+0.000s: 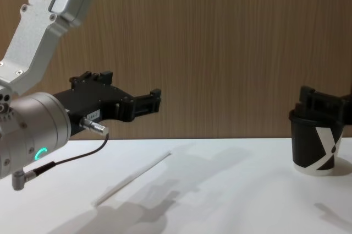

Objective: Pick up the straw with one hand, pass it to the other hand, and insert it into the cup.

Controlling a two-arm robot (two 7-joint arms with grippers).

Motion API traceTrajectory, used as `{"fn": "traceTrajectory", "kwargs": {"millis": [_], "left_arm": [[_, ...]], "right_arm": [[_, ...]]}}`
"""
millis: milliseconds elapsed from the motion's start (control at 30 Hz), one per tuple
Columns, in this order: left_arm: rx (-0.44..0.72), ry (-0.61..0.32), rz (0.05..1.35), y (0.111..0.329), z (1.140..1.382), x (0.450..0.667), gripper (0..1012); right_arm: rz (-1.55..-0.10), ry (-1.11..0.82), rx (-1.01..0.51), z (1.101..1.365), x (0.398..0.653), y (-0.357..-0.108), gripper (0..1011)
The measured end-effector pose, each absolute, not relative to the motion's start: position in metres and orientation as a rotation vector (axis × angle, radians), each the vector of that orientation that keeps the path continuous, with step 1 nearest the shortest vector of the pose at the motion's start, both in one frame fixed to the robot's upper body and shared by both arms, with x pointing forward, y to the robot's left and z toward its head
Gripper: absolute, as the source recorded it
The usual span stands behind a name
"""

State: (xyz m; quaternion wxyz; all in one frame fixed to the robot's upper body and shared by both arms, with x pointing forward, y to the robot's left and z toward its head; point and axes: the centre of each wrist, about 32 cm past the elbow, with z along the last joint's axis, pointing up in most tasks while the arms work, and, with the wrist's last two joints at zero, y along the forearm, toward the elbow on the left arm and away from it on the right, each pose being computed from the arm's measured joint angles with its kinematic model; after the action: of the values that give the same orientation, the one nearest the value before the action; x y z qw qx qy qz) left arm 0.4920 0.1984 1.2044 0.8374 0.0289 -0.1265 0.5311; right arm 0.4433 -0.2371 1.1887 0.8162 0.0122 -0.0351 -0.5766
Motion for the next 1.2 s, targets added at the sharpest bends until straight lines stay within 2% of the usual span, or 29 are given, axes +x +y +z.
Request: {"fn": "traceTrajectory", "kwargs": {"millis": [1200], "left_arm": [[0.061, -0.268, 1.124, 0.1984, 1.2044, 0.4920, 1003]], "right_arm": [[-1.229, -0.075, 0.026, 1.1887, 0.4433, -0.2371, 1001]]}}
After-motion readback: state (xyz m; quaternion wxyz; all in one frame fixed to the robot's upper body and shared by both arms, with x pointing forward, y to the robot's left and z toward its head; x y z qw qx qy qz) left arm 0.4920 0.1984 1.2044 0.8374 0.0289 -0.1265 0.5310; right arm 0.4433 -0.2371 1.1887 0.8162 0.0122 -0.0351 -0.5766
